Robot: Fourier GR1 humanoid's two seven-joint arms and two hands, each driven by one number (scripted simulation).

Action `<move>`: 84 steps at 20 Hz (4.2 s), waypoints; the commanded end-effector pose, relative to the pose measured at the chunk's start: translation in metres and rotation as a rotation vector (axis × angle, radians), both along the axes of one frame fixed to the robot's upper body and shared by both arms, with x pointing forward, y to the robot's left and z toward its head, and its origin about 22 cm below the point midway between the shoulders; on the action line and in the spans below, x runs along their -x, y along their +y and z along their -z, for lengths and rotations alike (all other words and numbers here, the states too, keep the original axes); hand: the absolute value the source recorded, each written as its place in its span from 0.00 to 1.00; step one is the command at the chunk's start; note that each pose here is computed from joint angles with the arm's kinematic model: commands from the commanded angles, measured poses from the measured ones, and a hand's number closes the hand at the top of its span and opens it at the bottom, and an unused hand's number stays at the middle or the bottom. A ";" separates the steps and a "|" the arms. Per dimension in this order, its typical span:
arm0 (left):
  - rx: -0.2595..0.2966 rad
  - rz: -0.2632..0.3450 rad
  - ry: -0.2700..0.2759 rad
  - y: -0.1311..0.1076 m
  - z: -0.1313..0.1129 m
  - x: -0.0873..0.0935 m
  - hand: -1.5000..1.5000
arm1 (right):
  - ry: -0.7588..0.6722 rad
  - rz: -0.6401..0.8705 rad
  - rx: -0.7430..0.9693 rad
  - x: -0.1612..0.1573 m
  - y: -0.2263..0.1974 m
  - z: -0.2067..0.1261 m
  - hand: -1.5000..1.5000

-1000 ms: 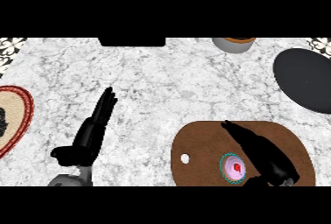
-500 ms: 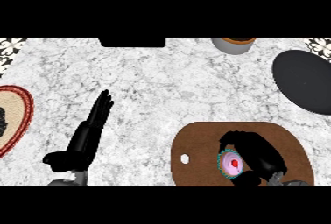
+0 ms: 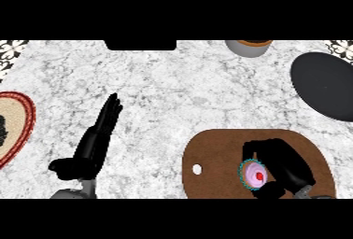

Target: Pick the cupcake from the cutting board and place it in the pan

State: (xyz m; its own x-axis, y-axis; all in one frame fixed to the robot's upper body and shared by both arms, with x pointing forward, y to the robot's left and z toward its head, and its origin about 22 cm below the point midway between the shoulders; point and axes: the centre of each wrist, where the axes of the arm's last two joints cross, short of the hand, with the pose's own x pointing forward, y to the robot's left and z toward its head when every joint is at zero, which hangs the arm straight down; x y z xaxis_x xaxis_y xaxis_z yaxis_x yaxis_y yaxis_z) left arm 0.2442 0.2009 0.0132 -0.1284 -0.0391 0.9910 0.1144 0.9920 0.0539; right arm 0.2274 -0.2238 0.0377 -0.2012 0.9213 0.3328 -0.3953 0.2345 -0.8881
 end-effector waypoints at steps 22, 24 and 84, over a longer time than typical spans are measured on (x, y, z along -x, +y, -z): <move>-0.011 -0.029 -0.001 0.009 0.008 0.003 0.50 | -0.535 0.372 -0.387 -0.008 -0.106 -0.088 1.00; -0.007 0.015 -0.011 0.008 0.003 -0.017 0.50 | -0.521 0.418 -0.451 -0.037 -0.120 -0.096 1.00; 0.015 0.070 -0.025 -0.002 -0.016 -0.008 0.50 | -0.343 0.459 -1.065 -0.054 -0.336 -0.056 0.00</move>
